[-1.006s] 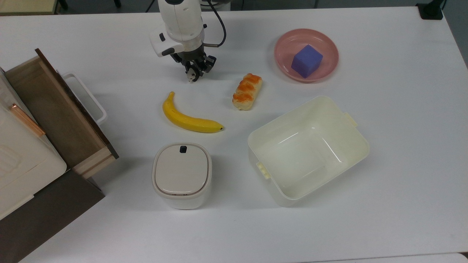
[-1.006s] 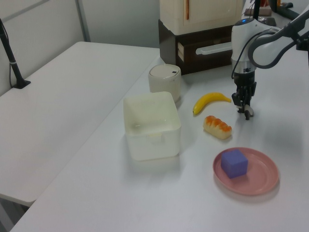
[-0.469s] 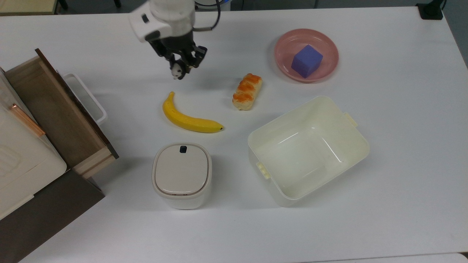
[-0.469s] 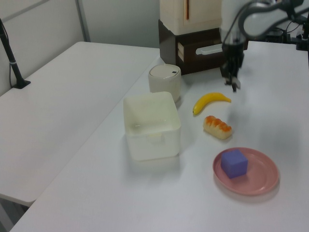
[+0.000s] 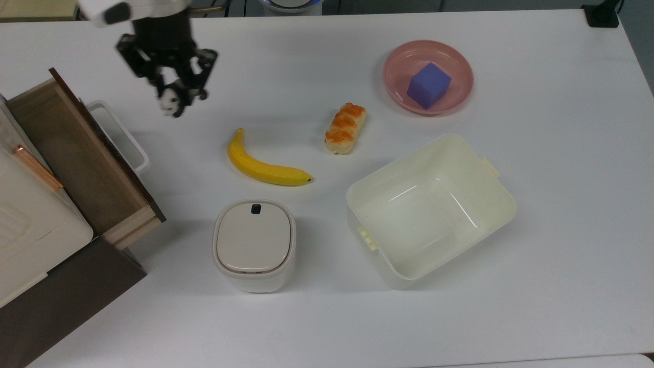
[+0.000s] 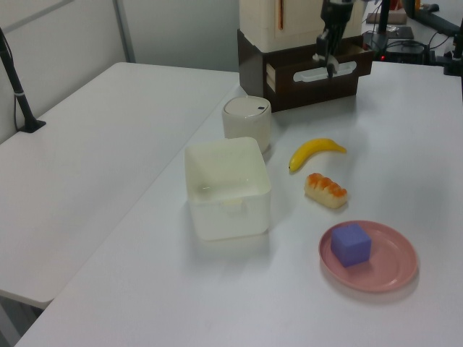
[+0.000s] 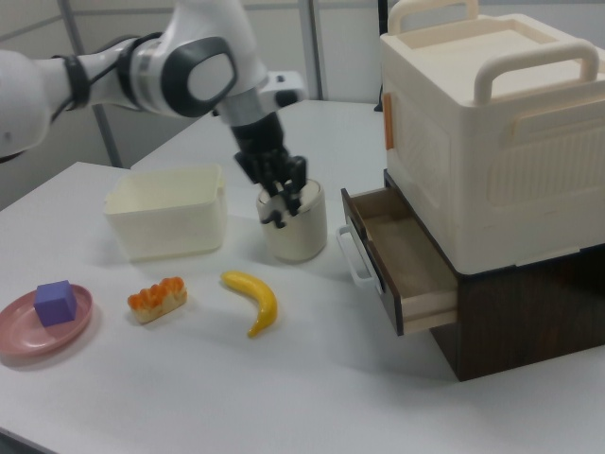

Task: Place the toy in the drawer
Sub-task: 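Lift the panda toy and carry it over the open wooden drawer, then lower the panda toy into the drawer and open the gripper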

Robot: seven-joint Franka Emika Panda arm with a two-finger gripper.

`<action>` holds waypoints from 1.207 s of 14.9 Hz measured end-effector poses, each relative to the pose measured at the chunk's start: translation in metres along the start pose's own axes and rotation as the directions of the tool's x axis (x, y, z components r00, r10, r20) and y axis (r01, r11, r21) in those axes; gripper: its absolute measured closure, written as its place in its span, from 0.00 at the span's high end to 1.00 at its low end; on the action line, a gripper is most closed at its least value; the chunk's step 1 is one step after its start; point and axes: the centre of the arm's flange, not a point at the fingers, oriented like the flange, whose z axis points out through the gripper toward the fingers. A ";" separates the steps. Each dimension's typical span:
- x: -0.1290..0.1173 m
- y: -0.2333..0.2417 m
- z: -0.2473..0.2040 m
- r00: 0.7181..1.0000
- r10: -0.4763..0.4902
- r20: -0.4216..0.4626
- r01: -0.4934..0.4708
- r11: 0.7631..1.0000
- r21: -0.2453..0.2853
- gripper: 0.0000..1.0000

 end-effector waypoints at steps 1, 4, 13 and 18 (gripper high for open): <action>0.008 0.010 0.001 1.000 -0.007 -0.007 0.007 1.000 -0.006 0.41; 0.027 0.037 0.007 0.996 -0.080 -0.029 0.079 0.997 -0.024 0.41; 0.043 0.092 0.024 0.922 -0.380 -0.081 0.368 0.921 -0.130 0.41; 0.049 0.106 0.043 0.906 -0.412 -0.097 0.394 0.904 -0.165 0.41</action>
